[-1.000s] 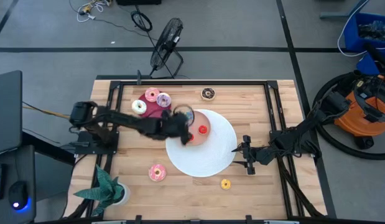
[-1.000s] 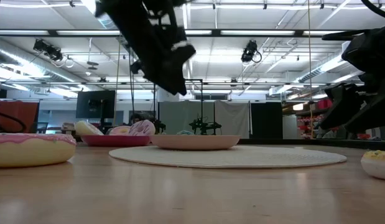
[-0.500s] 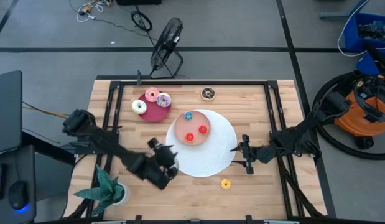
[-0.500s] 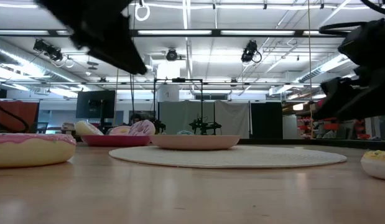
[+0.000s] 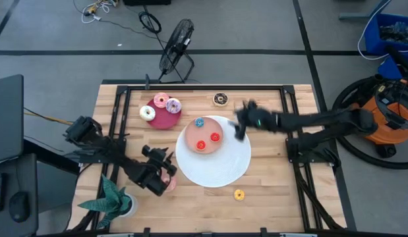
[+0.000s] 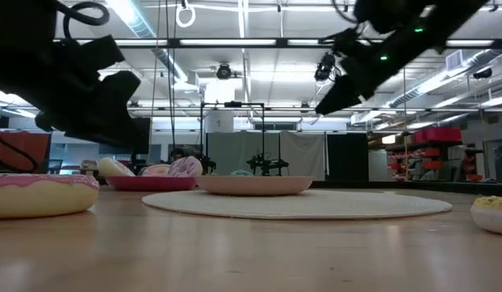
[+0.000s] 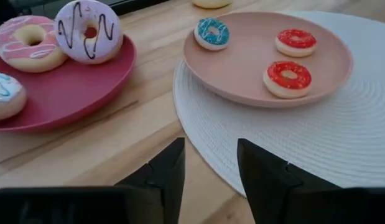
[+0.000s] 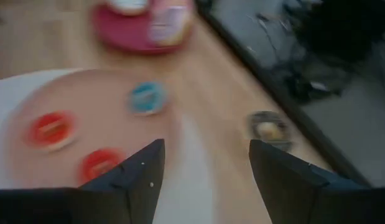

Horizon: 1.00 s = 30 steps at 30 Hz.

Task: Pick & Place donuts
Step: Put the big brown donut on the dark pink plate

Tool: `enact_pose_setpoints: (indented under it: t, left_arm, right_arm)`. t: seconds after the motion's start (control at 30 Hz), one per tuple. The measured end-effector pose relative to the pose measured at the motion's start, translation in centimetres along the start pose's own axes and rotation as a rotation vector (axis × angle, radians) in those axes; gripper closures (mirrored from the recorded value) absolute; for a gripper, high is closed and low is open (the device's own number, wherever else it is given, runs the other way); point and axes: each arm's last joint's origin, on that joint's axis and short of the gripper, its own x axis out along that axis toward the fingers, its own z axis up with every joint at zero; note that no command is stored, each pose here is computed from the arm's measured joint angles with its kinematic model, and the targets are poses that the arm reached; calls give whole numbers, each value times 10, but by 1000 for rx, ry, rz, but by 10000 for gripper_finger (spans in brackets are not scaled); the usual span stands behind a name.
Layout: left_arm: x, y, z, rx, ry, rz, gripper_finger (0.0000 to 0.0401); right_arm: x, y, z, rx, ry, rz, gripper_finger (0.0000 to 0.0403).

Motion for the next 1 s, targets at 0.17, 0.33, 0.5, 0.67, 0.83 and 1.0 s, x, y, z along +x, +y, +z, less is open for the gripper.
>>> enact_pose_setpoints:
  t: [0.17, 0.33, 0.5, 0.67, 0.83, 1.0]
  left_arm:
    - [7, -8, 5, 15, -39, -24, 271]
    - [11, -19, 11, 50, -63, -65, 281]
    - [11, -24, 13, 76, -75, -91, 284]
    - [10, -25, 12, 76, -62, -99, 284]
    - [10, -25, 12, 74, -43, -109, 284]
    - [8, -27, 11, 64, -44, -125, 284]
  right_arm:
    - [31, -69, 24, 141, 115, -71, 158]
    - [73, -112, 29, 222, 234, -42, 158]
    - [117, -123, 33, 244, 333, -4, 135]
    - [146, -126, 33, 294, 464, -15, 100]
    - [161, -126, 19, 310, 589, -49, 105]
    - [168, -131, 10, 325, 612, -54, 136]
